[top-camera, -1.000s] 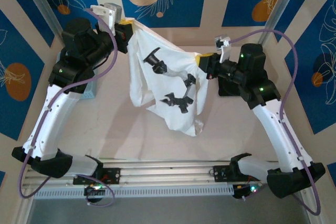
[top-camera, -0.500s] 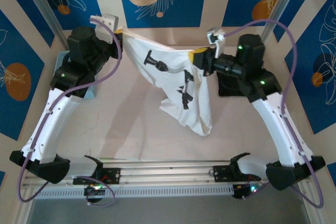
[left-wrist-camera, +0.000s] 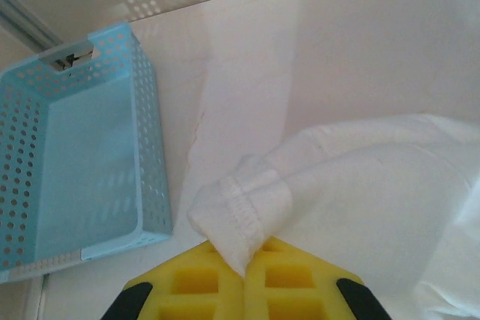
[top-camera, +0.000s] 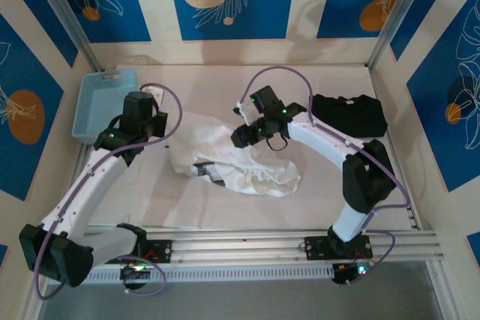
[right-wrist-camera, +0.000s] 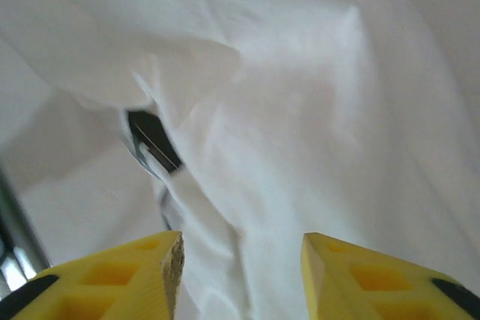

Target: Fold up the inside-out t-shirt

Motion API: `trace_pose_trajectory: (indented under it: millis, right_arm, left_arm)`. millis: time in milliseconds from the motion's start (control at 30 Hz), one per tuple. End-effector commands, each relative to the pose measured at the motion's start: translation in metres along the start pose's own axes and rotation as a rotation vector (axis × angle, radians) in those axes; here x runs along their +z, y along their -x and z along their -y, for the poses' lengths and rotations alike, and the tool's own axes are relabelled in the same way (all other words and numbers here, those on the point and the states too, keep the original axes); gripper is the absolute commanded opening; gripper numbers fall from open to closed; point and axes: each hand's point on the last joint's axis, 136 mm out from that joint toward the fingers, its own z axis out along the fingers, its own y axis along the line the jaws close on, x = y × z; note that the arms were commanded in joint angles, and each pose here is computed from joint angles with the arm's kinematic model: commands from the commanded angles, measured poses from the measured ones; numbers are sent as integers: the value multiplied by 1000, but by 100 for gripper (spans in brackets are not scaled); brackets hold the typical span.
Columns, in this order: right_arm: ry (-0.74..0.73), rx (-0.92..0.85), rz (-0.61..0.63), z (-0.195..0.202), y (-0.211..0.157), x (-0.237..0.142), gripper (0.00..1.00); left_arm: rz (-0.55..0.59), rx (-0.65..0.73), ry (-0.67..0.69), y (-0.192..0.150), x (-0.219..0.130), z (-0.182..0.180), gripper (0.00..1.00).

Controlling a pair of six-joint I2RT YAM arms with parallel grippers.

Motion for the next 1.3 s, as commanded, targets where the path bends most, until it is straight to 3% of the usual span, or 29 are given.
trace_pose_trajectory:
  millis: [0,167,333,400,467,567,667,700,767,833,1033,1167,1267]
  right_arm:
    - [-148,-50,-36,12,-28,-9,50]
    - [-251,-43,-149,24,-75,8,57]
    - [-345,-36,-198,38,-94,15,58]
    - [-389,-45,-187,47,-89,13,47]
    - [-407,-53,-155,52,-77,7,24]
    - [-329,-62,-70,40,-55,-6,1]
    - [-157,-39,26,15,-33,-26,0]
    - [-100,-30,52,7,-26,-33,0]
    - [41,-1,96,-11,-12,-50,0]
    - [140,21,128,-22,-1,-63,0]
    - [305,102,175,-25,23,-82,0]
    - [348,141,175,-19,31,-84,0]
    - [361,158,185,-17,34,-87,0]
  left_arm:
    - [55,-62,26,10,-10,-12,0]
    - [54,-82,26,15,-8,-12,0]
    - [8,-115,90,0,-1,-25,0]
    - [1,-137,131,-7,0,-32,0]
    - [-8,-155,164,-17,1,-38,0]
    - [-12,-188,169,-30,1,-38,0]
    - [-25,-209,127,-43,4,-29,1]
    - [-30,-210,108,-48,5,-25,11]
    - [-29,-217,44,-55,5,-14,41]
    - [-4,-237,-34,-57,3,0,52]
    - [217,-227,-464,-28,-19,86,66]
    - [292,-41,-652,-14,-25,155,72]
    - [245,161,-692,-23,-8,202,75]
